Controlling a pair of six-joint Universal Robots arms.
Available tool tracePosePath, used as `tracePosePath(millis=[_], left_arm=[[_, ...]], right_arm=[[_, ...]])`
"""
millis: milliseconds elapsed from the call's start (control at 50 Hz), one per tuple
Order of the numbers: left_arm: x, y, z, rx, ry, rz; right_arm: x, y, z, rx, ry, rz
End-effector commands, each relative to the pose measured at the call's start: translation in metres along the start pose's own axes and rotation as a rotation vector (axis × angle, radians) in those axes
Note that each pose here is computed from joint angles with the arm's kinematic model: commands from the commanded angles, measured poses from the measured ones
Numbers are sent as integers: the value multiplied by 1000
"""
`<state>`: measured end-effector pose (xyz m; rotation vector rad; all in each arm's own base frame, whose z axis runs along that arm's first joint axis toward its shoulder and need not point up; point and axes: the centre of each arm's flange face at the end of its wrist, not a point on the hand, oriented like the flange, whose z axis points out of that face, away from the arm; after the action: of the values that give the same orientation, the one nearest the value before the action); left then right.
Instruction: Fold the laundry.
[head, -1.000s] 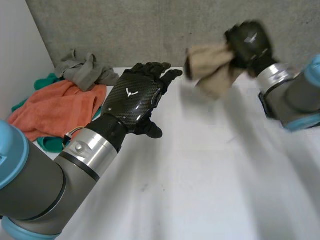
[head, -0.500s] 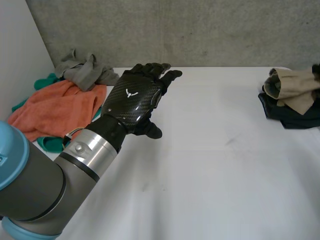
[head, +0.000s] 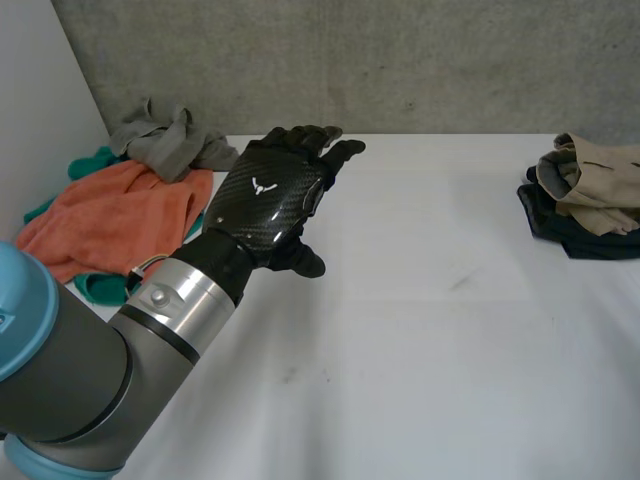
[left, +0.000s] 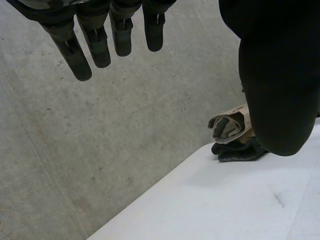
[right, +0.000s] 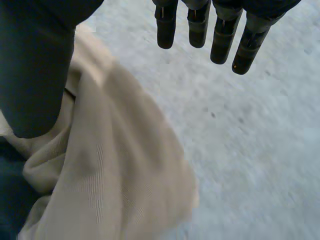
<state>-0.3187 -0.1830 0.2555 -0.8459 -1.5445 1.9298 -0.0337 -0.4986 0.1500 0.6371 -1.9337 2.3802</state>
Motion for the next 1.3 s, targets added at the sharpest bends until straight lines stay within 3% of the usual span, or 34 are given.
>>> tracePosePath(millis=[20, 60, 160, 260, 360, 500, 660, 740, 1180, 1200, 1300], left_arm=[[0, -2, 0, 6, 1, 1], [0, -3, 1, 11, 0, 2], [-1, -5, 2, 15, -2, 3], [-3, -6, 4, 22, -7, 7], [-5, -10, 5, 28, -12, 9], [-20, -21, 6, 58, -71, 23], [-46, -27, 8, 57, -186, 24], [-52, -24, 7, 29, -209, 13], [-58, -9, 1, -23, -229, 4], [-61, -21, 5, 25, -149, -79], [-61, -21, 5, 25, -151, -79]], right_arm=[[31, -28, -53, -234, 144, 45], [40, -32, -65, -277, 175, 6], [102, -57, -98, -435, 465, -264], [118, -82, -90, -439, 612, -375], [67, -146, -49, -215, 531, -355], [-83, -245, -35, 120, 228, -130], [-211, -257, -68, 143, -71, 5], [-253, -254, -87, 116, -163, 29], [-266, -234, -103, 37, -165, 27], [-300, -275, -122, 70, -168, 16], [-300, -276, -122, 71, -167, 16]])
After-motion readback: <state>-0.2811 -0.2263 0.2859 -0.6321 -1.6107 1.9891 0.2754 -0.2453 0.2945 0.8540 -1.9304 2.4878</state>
